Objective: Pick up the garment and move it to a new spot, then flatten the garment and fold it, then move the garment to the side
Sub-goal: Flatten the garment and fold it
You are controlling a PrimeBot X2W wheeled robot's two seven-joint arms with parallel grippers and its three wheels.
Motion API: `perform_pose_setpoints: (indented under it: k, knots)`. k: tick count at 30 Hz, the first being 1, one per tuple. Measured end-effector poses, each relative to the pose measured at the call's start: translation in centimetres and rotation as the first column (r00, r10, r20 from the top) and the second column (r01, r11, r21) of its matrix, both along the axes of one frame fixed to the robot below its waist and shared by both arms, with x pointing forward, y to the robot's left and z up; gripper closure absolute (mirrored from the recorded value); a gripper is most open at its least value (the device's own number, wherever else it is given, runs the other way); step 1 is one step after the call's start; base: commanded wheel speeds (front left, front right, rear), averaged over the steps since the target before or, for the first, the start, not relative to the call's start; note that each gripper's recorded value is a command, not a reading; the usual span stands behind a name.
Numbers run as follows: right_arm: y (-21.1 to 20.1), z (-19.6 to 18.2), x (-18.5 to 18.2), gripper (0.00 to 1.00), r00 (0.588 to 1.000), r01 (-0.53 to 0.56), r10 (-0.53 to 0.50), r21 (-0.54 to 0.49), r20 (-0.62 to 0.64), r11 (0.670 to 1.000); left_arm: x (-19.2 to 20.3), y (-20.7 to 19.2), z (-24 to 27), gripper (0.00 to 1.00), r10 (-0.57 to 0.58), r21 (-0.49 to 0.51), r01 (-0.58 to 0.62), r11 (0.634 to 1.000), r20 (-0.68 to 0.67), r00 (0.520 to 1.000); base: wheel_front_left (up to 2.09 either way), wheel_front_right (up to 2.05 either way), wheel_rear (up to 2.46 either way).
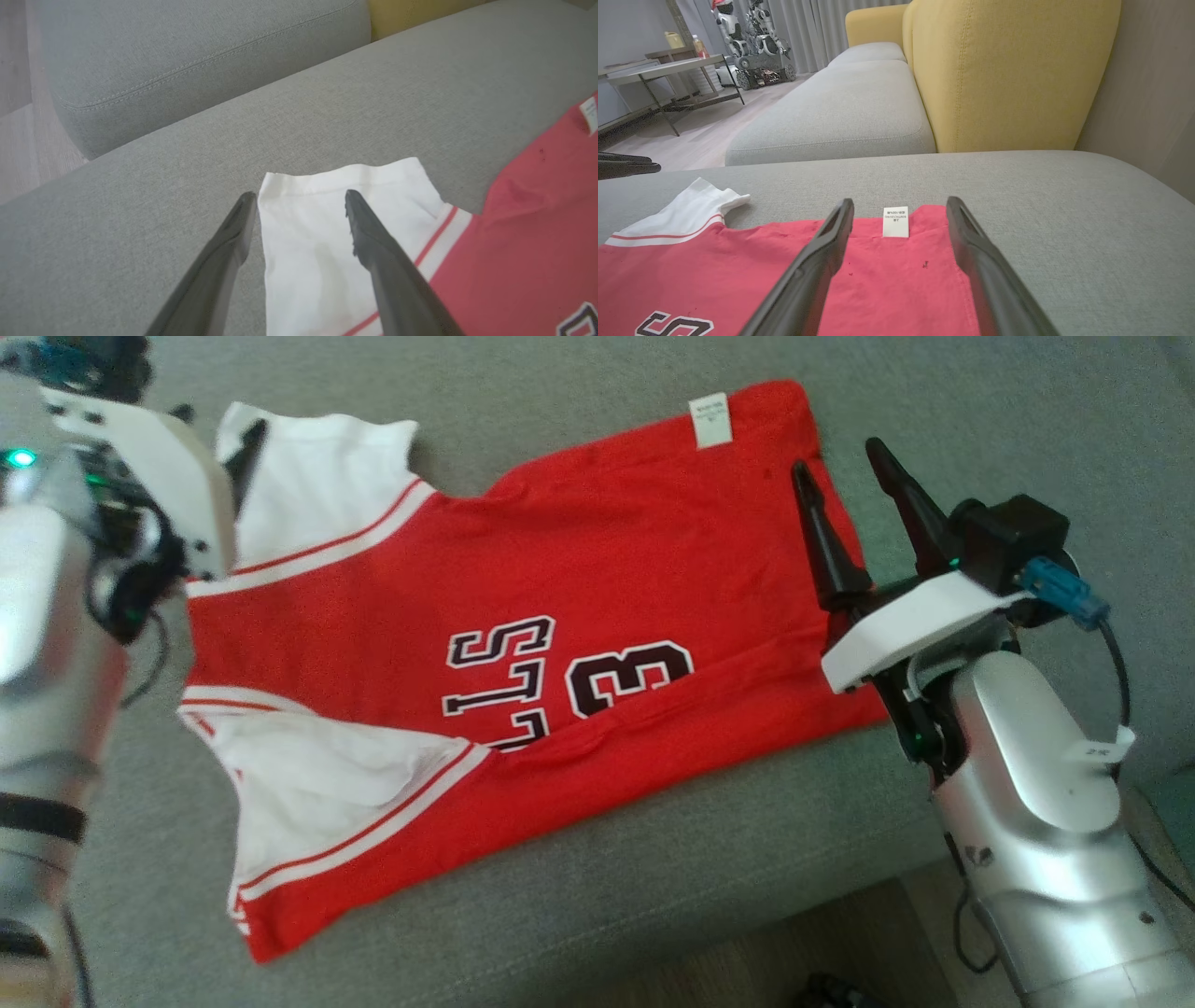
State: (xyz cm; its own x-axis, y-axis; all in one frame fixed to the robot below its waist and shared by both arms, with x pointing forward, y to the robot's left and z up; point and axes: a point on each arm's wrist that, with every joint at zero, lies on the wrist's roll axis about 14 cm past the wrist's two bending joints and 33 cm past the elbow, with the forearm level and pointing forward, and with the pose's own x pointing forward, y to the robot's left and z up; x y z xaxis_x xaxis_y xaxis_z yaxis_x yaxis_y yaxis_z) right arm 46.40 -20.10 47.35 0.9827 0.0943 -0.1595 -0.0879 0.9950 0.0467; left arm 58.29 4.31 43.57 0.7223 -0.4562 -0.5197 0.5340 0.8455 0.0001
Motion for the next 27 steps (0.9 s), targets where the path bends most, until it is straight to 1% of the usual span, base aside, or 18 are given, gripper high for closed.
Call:
perform_pose_setpoints:
  k: [3, 7, 11, 19, 24, 25, 26, 27]
  knots:
    - [-0.6, -0.4, 0.1, 0.00, 1.000, 0.013, -0.013, -0.010, -0.005, 1.000, 1.0, 0.3, -1.3, 0.00, -0.023, 0.066, 0.025, 0.997, -0.020, 1.000, 0.00, 0.00, 0.00]
    - [-1.0, -1.0, 0.0, 0.00, 1.000, 0.026, -0.026, -0.015, -0.016, 1.000, 1.4, 0.3, -3.4, 0.00, -0.028, 0.101, 0.035, 0.994, -0.067, 0.997, 0.00, 0.00, 0.00]
    - [-1.2, -1.6, -0.1, 0.00, 0.999, 0.029, -0.030, -0.019, -0.028, 0.999, 1.9, 0.5, -4.6, 0.00, -0.030, 0.133, 0.041, 0.990, -0.084, 0.996, 0.00, 0.00, 0.00]
    - [-1.6, -2.4, 0.1, 0.00, 0.998, 0.040, -0.041, -0.022, -0.044, 0.999, 3.2, 0.6, -5.6, 0.00, -0.026, 0.145, 0.036, 0.989, -0.075, 0.997, 0.00, 0.00, 0.00]
    - [-1.5, -2.9, 0.2, 0.00, 0.998, 0.038, -0.040, -0.022, -0.055, 0.999, 3.3, 0.5, -6.3, 0.00, -0.028, 0.150, 0.041, 0.988, -0.087, 0.996, 0.00, 0.00, 0.00]
    - [-1.5, -3.0, 0.3, 0.00, 0.998, 0.038, -0.039, -0.022, -0.056, 0.999, 3.1, 0.3, -6.5, 0.09, -0.030, 0.141, 0.043, 0.989, -0.095, 0.995, 0.00, 0.00, 0.00]
    - [-1.5, -3.0, 0.3, 0.00, 0.998, 0.038, -0.039, -0.022, -0.056, 0.999, 3.1, 0.3, -6.5, 0.65, -0.030, 0.141, 0.043, 0.989, -0.095, 0.995, 0.00, 0.00, 0.00]
    - [-1.4, -3.0, 0.4, 0.00, 0.998, 0.036, -0.037, -0.021, -0.056, 0.999, 2.9, 0.1, -6.6, 1.00, -0.032, 0.131, 0.045, 0.990, -0.103, 0.994, 0.00, 0.00, 0.00]
